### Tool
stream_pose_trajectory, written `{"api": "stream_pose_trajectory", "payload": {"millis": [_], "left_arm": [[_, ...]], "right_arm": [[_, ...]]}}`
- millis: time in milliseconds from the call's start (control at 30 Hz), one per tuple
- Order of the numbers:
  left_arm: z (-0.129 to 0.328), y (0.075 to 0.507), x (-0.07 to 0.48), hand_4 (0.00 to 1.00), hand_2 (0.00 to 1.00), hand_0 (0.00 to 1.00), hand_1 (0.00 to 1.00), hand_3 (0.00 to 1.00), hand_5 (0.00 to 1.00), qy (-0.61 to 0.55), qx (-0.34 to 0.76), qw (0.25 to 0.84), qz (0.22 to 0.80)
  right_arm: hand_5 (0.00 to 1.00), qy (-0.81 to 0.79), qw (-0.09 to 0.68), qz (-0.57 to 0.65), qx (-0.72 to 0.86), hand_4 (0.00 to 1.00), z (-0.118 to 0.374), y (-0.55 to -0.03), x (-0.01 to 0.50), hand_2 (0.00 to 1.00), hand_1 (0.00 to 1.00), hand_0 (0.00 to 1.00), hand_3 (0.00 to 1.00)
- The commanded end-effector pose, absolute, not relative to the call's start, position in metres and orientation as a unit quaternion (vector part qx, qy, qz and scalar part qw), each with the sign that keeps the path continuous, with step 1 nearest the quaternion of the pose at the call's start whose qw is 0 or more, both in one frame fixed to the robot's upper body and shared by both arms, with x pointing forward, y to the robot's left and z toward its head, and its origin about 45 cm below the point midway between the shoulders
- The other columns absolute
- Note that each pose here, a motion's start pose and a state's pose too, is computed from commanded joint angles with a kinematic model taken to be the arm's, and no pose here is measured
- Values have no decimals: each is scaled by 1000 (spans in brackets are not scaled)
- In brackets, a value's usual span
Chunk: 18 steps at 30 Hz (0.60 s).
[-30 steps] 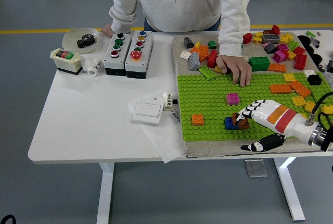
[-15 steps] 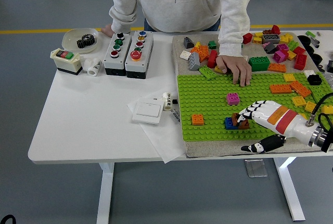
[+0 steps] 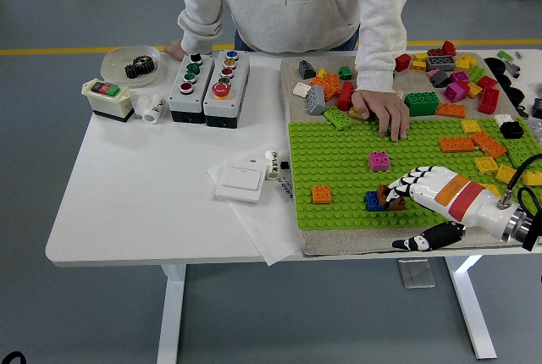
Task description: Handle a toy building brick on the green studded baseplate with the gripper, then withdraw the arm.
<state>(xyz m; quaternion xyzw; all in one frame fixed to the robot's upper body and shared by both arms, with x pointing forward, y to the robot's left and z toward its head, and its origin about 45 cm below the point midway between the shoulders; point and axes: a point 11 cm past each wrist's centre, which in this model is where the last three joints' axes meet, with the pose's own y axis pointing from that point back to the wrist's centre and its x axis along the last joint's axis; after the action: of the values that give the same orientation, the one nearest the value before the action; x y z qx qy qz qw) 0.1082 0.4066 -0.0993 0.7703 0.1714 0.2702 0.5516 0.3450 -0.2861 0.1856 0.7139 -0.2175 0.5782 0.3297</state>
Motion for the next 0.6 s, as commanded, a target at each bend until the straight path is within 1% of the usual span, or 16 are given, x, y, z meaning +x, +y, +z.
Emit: {"api": "stream_pose_trajectory", "payload": {"millis": [600], "left_arm": [[-99, 407, 109, 660, 747, 734, 736, 597, 598, 171, 770, 552, 271]], "right_arm": [[641, -221, 329, 579, 712, 919, 188, -287, 346, 704, 669, 707, 620]]}}
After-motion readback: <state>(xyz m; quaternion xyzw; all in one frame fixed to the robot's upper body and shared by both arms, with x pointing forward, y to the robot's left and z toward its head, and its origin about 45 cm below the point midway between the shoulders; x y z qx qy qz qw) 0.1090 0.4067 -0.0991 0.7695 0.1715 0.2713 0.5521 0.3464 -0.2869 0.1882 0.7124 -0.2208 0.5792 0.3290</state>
